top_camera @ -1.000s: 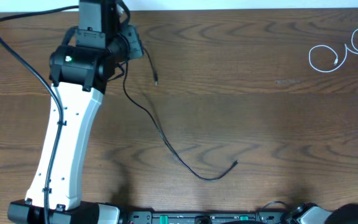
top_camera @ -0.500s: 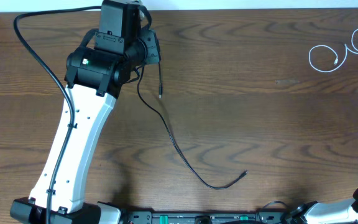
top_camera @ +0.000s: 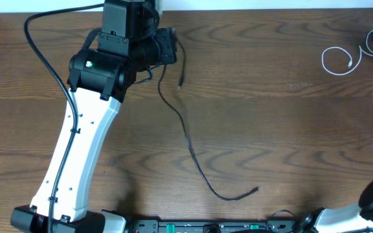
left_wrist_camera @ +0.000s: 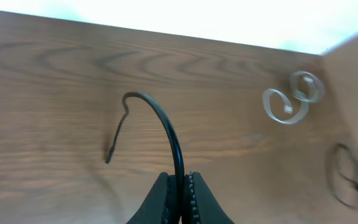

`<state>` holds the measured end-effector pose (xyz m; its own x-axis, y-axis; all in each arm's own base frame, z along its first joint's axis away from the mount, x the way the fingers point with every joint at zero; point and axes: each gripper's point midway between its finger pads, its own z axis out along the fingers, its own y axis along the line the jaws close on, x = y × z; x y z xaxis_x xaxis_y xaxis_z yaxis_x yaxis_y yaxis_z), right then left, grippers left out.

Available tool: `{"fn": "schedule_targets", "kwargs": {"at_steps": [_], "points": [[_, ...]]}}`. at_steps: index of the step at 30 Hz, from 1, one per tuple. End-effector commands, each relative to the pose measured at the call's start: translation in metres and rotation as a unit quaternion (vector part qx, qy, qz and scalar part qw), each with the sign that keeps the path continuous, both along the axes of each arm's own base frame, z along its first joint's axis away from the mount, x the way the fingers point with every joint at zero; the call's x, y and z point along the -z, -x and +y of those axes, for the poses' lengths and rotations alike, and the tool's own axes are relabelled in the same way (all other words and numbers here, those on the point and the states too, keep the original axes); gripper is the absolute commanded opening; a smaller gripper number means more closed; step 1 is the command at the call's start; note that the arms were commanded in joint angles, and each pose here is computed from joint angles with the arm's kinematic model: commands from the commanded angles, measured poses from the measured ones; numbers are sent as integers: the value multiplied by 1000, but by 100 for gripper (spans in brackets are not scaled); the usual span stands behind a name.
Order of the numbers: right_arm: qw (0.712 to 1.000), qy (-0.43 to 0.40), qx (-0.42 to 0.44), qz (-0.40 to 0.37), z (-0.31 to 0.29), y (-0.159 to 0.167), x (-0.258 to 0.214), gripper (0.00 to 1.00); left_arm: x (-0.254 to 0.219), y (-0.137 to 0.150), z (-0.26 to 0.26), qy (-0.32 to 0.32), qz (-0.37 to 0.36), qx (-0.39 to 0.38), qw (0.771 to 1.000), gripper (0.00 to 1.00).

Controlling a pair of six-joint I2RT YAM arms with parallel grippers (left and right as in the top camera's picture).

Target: Untangle cables

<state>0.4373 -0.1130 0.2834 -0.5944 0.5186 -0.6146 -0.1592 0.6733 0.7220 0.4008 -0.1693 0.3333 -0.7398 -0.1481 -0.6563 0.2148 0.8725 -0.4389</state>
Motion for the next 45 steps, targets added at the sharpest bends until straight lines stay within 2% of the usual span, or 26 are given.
{"fn": "schedule_targets", "kwargs": {"at_steps": [1,4,6,8,9,13,20,27,33,36,40,45], "points": [[992,-2,-121,-48,74,-2,-18,99,-4,13,-23,43,10,64,997,7],[980,7,-188,-57,132,-4,-18,99,-12,13,-30,60,-2,82,995,7],[965,28,-247,-78,180,0,-17,99,-23,6,-32,86,-14,67,994,8],[962,41,-261,-74,201,0,-12,99,-31,1,-34,108,-17,52,993,7],[959,66,-267,-63,226,-1,-3,99,-45,-7,-36,147,-24,31,988,7],[948,119,-291,-50,285,4,13,99,-72,-18,-40,237,-20,-14,971,8],[919,141,-360,-74,347,22,28,97,-90,-24,-41,330,18,-61,942,8],[893,102,-435,-51,390,38,64,88,-97,-26,-41,356,22,-71,932,8],[872,76,-483,-34,414,54,88,85,-99,-31,-36,354,9,-86,931,8],[872,78,-483,-32,415,54,90,84,-98,-33,-33,351,6,-96,931,8],[884,78,-459,-41,395,36,87,84,-98,-35,-30,351,5,-99,931,8],[892,31,-448,-51,359,23,72,80,-98,-36,-28,351,4,-102,931,8]]}}
